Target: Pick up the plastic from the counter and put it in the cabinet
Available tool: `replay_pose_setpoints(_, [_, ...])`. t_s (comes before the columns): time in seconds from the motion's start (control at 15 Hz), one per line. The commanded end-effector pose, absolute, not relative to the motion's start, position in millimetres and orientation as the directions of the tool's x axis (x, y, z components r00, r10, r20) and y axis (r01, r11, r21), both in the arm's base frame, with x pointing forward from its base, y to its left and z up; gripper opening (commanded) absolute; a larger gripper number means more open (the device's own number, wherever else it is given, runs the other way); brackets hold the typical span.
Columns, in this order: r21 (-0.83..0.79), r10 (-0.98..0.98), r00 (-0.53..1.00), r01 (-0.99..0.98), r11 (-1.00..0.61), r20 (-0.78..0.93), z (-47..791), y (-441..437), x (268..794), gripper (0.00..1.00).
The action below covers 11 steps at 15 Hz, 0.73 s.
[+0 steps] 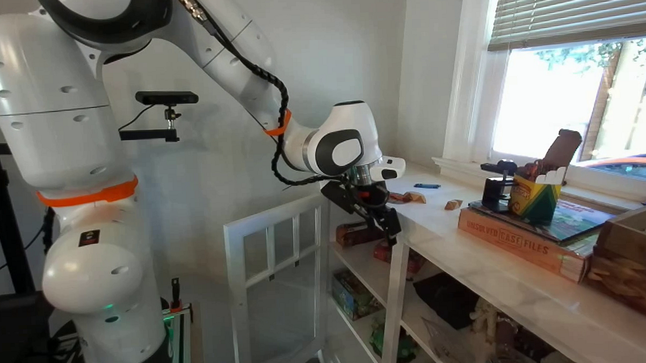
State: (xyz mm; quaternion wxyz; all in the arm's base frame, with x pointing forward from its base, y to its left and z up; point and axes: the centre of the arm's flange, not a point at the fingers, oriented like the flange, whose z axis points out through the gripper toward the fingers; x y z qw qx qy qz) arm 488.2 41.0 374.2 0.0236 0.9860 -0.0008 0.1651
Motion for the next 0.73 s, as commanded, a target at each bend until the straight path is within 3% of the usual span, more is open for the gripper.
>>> replay_pose_setpoints(0.0, [0.041,0.021,0.937,0.008,-0.999,0.348,384.2,38.2,478.6,1.00])
replay_pose_setpoints(0.67, [0.038,0.047,0.932,0.035,-0.999,0.361,391.9,40.6,488.2,1.00])
